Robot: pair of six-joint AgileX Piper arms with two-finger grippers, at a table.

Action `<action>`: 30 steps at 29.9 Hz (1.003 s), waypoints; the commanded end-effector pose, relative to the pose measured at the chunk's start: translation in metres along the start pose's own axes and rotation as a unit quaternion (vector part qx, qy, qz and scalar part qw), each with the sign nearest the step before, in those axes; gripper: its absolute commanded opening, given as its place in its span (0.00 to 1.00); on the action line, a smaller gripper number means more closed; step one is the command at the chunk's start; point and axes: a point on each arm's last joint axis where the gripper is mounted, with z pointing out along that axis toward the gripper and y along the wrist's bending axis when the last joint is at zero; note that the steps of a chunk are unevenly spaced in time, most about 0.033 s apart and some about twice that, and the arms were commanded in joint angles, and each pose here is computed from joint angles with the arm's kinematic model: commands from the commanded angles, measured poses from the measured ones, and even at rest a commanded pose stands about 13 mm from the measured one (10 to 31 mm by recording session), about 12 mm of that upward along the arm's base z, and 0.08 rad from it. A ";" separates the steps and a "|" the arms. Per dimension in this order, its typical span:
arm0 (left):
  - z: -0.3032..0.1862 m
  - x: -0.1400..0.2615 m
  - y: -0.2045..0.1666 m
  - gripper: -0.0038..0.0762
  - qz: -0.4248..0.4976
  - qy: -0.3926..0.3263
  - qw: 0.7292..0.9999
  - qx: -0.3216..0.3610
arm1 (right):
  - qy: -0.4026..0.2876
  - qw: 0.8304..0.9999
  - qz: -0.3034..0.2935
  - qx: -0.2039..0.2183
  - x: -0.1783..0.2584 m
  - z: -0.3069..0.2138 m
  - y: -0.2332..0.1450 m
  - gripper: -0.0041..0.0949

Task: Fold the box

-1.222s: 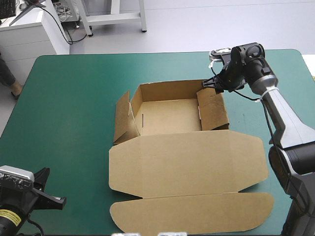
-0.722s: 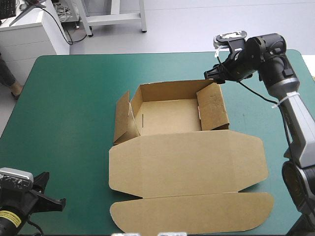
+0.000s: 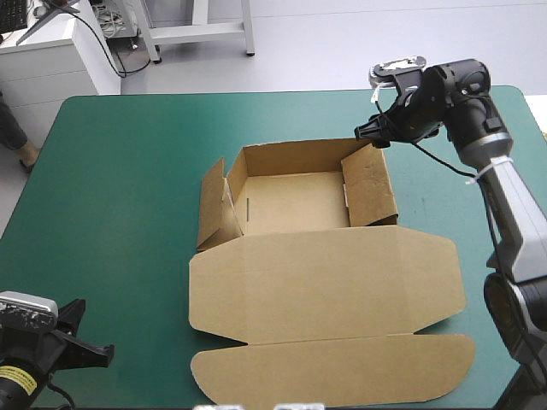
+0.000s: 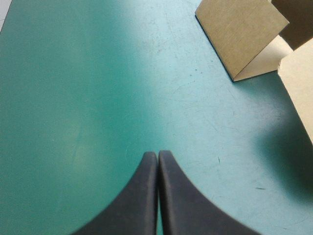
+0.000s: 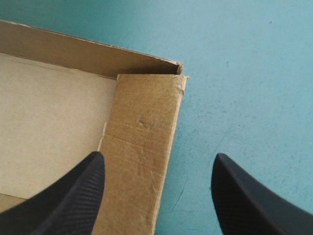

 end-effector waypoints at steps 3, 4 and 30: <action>-0.002 -0.012 0.000 0.04 -0.002 -0.033 0.999 0.003 | 0.023 1.000 -0.004 0.002 0.002 0.017 -0.001 0.64; -0.002 -0.012 0.000 0.04 -0.002 -0.033 0.999 0.004 | 0.034 0.999 -0.004 0.002 0.005 0.024 -0.001 0.64; -0.002 -0.012 -0.002 0.04 -0.012 -0.035 0.999 0.016 | 0.152 0.988 0.029 0.007 0.045 0.081 -0.001 0.02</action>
